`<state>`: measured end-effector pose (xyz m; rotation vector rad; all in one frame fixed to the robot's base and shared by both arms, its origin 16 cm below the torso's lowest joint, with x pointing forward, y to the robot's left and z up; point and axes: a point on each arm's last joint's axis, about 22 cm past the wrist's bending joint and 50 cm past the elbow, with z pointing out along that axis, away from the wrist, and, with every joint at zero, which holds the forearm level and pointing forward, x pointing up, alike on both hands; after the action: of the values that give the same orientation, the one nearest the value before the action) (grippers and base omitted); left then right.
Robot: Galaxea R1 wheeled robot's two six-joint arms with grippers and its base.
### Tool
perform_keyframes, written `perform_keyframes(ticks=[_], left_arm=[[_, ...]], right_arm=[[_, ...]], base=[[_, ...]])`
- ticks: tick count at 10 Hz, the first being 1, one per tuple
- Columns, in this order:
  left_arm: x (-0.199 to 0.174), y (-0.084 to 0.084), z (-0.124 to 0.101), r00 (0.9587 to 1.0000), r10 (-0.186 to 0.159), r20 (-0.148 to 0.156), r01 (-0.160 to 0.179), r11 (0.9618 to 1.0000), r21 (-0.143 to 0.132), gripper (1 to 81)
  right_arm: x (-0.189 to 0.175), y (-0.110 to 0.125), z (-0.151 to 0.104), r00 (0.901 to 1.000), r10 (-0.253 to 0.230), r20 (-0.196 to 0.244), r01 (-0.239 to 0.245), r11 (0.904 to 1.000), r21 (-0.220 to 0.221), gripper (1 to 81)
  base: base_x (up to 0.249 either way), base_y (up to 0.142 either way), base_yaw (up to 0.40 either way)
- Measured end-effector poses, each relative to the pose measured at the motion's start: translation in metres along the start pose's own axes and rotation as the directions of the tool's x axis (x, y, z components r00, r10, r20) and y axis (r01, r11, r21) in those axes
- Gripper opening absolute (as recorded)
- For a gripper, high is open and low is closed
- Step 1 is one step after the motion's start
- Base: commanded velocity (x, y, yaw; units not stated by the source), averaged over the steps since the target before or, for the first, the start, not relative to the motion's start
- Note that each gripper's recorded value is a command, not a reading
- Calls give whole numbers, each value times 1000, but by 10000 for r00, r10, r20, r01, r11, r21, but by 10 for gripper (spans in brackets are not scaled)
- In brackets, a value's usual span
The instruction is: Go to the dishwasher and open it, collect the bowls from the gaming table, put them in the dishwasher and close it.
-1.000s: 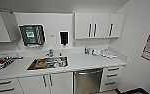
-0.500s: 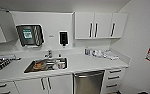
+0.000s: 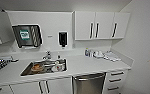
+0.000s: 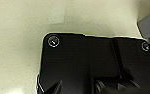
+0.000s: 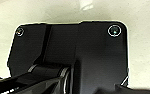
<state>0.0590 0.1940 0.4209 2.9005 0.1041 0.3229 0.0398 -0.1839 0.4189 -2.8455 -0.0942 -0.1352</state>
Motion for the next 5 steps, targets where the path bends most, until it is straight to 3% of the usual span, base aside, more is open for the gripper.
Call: perform_keyframes(ticks=[2, 5], left_arm=[[0, 0, 0, 10000, 5, 0, -5, 10000, -1, 811], [1, 0, 0, 10000, 1, -10, -1, 10000, -1, 811]], right_arm=[[-1, 0, 0, 10000, 0, 4, 0, 10000, -1, 811], [1, 2, 0, 10000, -6, -9, 6, 10000, -29, 811]], base=[[139, 0, 0], [127, 70, 0]])
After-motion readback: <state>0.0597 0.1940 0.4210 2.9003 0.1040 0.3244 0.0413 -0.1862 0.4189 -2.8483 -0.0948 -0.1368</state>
